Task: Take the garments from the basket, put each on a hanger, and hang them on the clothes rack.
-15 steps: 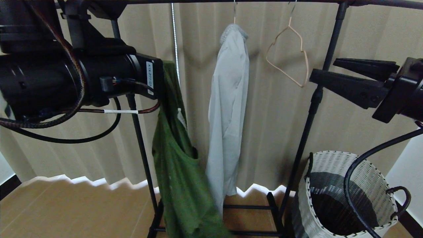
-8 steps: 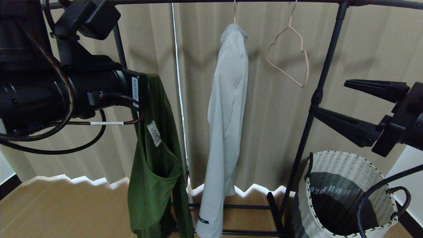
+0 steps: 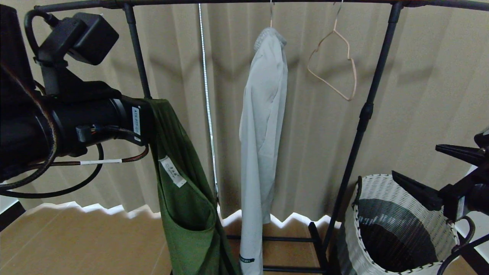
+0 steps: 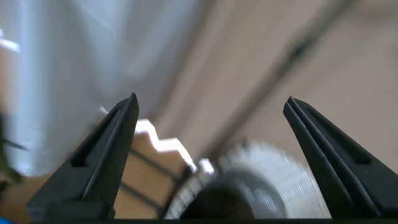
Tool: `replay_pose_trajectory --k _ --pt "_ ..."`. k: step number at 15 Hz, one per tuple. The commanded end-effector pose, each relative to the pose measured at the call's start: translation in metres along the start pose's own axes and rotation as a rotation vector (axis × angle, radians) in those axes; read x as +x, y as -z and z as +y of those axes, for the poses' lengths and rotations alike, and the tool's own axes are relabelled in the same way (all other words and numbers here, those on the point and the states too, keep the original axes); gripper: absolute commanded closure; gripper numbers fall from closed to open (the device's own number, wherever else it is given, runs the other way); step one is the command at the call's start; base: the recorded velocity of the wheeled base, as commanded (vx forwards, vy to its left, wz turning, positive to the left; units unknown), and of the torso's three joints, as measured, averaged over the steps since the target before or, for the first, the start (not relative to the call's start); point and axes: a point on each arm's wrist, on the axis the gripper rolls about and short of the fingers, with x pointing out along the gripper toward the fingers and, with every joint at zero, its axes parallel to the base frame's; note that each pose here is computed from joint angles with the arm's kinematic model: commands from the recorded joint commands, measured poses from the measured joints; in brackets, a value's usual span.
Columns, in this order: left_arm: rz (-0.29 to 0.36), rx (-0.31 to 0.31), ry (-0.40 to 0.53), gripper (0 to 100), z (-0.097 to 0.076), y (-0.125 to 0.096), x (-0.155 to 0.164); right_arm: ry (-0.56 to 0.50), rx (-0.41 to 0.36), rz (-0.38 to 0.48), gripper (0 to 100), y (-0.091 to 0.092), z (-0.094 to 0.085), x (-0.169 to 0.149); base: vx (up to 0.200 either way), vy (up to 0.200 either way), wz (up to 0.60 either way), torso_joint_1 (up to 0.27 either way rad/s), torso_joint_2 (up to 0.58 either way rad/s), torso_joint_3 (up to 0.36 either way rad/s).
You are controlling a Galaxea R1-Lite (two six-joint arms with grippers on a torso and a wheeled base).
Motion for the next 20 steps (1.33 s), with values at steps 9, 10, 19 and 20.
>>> replay_pose_trajectory --k 9,10,19,20 --pt "-0.009 -0.001 -0.002 100 0.001 0.000 -0.007 0.066 0.014 0.067 0 0.028 -0.003 -0.016 0.000 0.000 0.00 0.000 0.00 0.000" --pt "-0.007 0.000 -0.002 100 0.001 0.001 -0.008 0.066 0.014 0.067 0 0.029 -0.003 -0.017 0.000 0.000 0.00 0.000 0.00 0.000" --pt "0.093 -0.005 -0.065 100 0.014 0.043 -0.029 0.108 0.023 0.066 0 0.032 -0.007 -0.023 0.000 0.000 0.00 0.036 -0.09 -0.092" --pt "0.099 -0.006 -0.071 100 0.015 0.045 -0.030 0.108 0.023 0.066 0 0.032 -0.007 -0.023 0.000 0.000 0.00 0.066 -0.33 -0.286"
